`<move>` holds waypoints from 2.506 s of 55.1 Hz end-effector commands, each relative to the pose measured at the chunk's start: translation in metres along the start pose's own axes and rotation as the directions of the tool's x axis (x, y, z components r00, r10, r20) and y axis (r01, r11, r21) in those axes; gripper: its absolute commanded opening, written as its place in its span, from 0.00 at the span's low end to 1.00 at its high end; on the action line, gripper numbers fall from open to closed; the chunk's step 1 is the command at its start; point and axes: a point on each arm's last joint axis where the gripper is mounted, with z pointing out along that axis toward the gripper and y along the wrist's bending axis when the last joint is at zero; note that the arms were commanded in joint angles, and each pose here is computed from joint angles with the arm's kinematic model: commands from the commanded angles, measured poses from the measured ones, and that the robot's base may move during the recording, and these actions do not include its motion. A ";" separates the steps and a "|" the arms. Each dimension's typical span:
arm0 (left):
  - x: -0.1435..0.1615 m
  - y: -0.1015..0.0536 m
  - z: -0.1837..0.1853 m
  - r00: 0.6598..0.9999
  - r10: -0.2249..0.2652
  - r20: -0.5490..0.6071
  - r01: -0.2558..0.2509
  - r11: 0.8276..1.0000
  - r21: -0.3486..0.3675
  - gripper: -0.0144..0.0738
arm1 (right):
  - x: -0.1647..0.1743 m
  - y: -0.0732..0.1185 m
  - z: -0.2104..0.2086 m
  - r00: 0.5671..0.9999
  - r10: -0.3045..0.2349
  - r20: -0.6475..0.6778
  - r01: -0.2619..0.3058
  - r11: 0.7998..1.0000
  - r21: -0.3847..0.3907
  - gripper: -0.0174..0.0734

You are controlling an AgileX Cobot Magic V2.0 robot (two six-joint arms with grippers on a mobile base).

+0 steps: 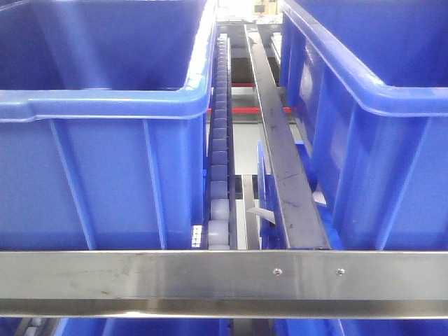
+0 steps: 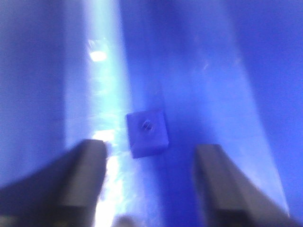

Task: Pick and sort blue part to right shelf
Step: 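Lower the right gripper's bottle down into the neighbouring blue bin, then open the right gripper to release the bottle onto the bin floor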

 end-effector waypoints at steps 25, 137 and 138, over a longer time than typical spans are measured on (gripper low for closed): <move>0.068 0.020 -0.103 0.912 0.029 0.409 -0.043 0.999 0.025 0.30 | -0.031 -0.002 0.001 0.995 0.094 0.036 -0.094 0.996 0.002 0.40; 0.083 0.027 -0.115 0.925 0.039 0.378 -0.036 0.999 -0.015 0.30 | -0.056 -0.062 0.310 0.669 0.102 -0.736 0.042 0.984 0.174 0.85; 0.084 0.027 -0.116 0.923 0.040 0.382 -0.036 0.999 -0.017 0.30 | -0.058 -0.062 0.307 0.677 0.099 -0.729 0.042 0.984 0.174 0.85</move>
